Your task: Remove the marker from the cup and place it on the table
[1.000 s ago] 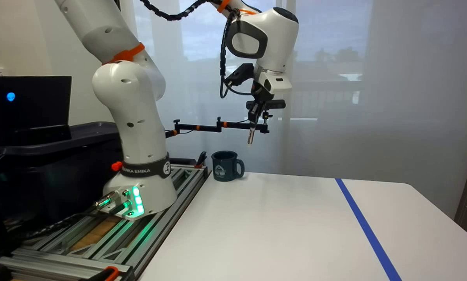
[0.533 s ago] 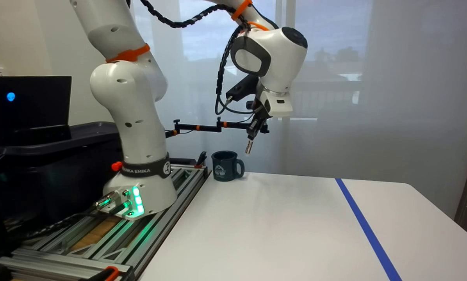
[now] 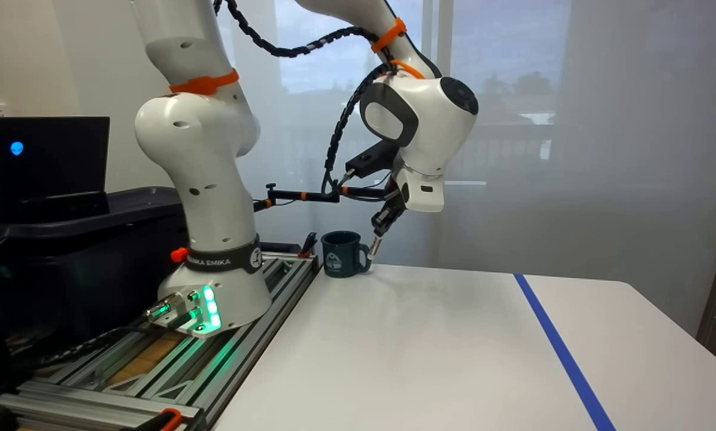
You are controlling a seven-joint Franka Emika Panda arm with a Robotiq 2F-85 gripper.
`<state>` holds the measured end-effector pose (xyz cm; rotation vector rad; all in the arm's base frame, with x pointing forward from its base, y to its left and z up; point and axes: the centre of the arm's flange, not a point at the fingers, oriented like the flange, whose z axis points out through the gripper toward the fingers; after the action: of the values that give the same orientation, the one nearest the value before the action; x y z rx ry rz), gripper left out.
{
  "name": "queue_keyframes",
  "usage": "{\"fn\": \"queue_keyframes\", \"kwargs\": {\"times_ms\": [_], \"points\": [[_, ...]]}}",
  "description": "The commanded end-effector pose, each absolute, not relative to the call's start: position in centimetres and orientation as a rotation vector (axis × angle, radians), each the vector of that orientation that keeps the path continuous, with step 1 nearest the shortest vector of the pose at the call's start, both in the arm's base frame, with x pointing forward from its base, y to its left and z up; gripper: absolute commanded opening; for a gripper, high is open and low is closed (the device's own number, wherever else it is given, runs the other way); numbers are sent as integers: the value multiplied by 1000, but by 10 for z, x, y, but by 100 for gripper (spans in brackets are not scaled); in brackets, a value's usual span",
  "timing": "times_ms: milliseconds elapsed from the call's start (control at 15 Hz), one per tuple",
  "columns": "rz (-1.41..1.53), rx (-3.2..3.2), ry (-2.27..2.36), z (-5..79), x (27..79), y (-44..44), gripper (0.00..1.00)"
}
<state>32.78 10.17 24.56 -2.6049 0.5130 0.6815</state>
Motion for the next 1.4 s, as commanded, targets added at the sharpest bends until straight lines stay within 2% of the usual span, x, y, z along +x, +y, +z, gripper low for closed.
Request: {"fn": "queue_keyframes", "kwargs": {"times_ms": [0,1333], "points": [[692,-2600,567,228,294,95,5],[863,-2784,684,195,305,45,5]]}}
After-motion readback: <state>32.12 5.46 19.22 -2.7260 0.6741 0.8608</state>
